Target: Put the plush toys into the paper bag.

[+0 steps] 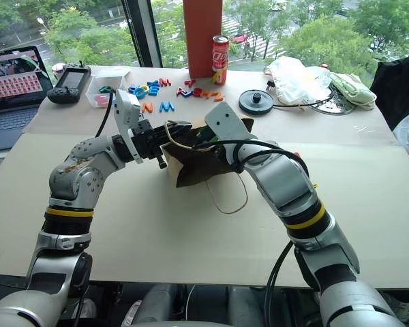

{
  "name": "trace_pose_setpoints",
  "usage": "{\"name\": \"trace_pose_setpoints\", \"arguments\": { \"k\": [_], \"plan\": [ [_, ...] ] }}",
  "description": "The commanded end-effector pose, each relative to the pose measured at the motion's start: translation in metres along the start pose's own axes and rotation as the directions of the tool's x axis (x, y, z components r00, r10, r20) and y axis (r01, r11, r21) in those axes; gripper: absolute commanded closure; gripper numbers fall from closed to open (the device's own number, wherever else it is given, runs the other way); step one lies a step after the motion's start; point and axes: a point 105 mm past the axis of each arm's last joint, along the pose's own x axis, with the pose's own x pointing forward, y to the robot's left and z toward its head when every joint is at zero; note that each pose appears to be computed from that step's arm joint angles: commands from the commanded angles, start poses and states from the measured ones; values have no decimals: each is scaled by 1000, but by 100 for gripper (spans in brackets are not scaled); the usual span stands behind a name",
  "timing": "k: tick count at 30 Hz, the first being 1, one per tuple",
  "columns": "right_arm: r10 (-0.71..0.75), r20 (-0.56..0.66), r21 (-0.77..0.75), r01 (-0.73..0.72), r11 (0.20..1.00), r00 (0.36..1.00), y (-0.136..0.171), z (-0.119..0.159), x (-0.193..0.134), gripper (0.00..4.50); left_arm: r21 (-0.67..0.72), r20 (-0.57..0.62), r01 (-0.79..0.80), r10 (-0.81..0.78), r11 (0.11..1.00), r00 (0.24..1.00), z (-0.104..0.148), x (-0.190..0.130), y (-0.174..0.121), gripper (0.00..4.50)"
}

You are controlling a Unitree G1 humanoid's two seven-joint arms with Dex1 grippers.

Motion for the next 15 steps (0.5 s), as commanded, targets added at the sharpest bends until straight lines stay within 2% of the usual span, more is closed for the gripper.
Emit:
{"name": "trace_pose_setpoints", "arguments": {
  "k": [1, 2, 7, 11, 12, 15],
  "plan": [
    [2, 81, 25, -4, 1000, 997, -4, 18, -12, 30, 47, 28, 4, -5, 999, 1000, 13, -1, -3, 450],
    [26, 97, 34, -29, 999, 995, -1, 21, -16, 5, 47, 28, 1, -2, 999, 1000, 13, -1, -2, 450],
    [87, 138, 68, -97, 993, 987, 5, 27, -31, 5, 55, 18, -6, 5, 998, 1000, 12, -3, -1, 450],
    [82, 206, 138, -112, 984, 975, -21, 28, -70, 5, 59, 17, -10, 9, 998, 1000, 12, -4, 0, 450],
    [75, 205, 150, -107, 983, 976, -27, 25, -77, 5, 58, 17, -12, 11, 998, 1000, 12, -4, 0, 450],
    [-30, 87, 197, 12, 980, 996, -59, -12, -95, 5, 57, 13, -15, 15, 998, 1000, 10, -6, 1, 450]
  ]
}}
